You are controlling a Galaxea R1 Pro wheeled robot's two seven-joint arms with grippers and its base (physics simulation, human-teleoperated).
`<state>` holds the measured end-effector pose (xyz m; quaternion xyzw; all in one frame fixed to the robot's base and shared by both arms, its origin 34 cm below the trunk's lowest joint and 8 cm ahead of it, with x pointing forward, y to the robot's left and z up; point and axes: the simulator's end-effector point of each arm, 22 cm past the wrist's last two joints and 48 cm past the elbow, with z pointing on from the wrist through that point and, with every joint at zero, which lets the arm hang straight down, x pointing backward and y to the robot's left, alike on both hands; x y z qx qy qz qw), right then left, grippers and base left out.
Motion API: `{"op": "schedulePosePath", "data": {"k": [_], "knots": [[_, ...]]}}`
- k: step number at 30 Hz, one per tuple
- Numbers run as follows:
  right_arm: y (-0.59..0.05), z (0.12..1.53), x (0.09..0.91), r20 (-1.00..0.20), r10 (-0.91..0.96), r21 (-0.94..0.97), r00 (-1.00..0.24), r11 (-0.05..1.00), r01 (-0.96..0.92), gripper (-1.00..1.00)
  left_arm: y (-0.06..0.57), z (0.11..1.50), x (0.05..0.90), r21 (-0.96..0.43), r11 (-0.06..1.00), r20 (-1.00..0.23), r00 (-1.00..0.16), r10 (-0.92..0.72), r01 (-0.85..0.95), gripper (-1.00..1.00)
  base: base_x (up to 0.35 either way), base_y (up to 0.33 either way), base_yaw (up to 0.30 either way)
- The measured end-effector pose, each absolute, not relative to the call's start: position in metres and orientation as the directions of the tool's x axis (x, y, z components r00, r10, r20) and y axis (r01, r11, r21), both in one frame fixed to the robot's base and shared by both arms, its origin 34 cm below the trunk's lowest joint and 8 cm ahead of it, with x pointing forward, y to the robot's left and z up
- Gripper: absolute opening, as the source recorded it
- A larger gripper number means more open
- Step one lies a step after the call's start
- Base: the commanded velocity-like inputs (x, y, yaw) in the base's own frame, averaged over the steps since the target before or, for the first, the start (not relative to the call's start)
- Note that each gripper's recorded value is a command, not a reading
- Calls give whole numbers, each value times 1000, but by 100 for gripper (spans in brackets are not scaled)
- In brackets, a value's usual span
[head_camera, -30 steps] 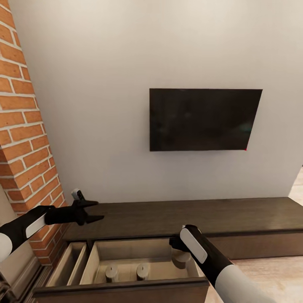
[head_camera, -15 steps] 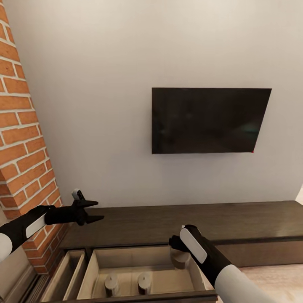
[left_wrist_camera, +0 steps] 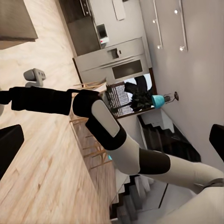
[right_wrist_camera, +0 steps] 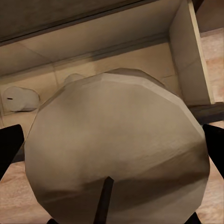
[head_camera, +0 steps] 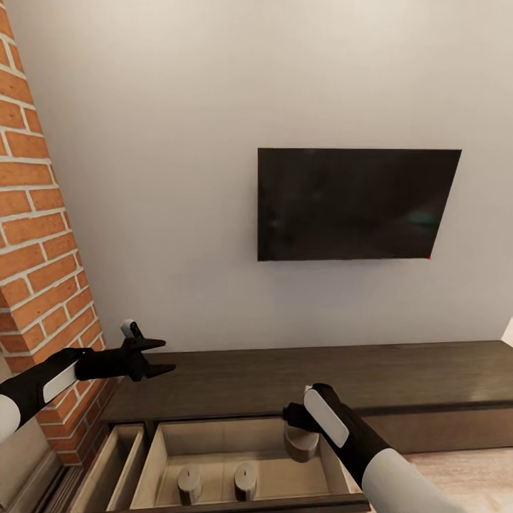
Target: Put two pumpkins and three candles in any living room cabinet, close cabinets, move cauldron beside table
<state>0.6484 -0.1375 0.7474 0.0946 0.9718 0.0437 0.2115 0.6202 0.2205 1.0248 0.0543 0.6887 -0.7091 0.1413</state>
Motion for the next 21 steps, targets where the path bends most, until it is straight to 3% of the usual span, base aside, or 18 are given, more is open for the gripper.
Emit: {"op": "schedulePosePath", "data": {"k": [21], "knots": [[-125, 716, 648, -422, 180, 119, -889, 983, 142, -100, 220, 992, 619, -961, -13, -271, -954, -127, 275, 100, 0, 0, 0]]}}
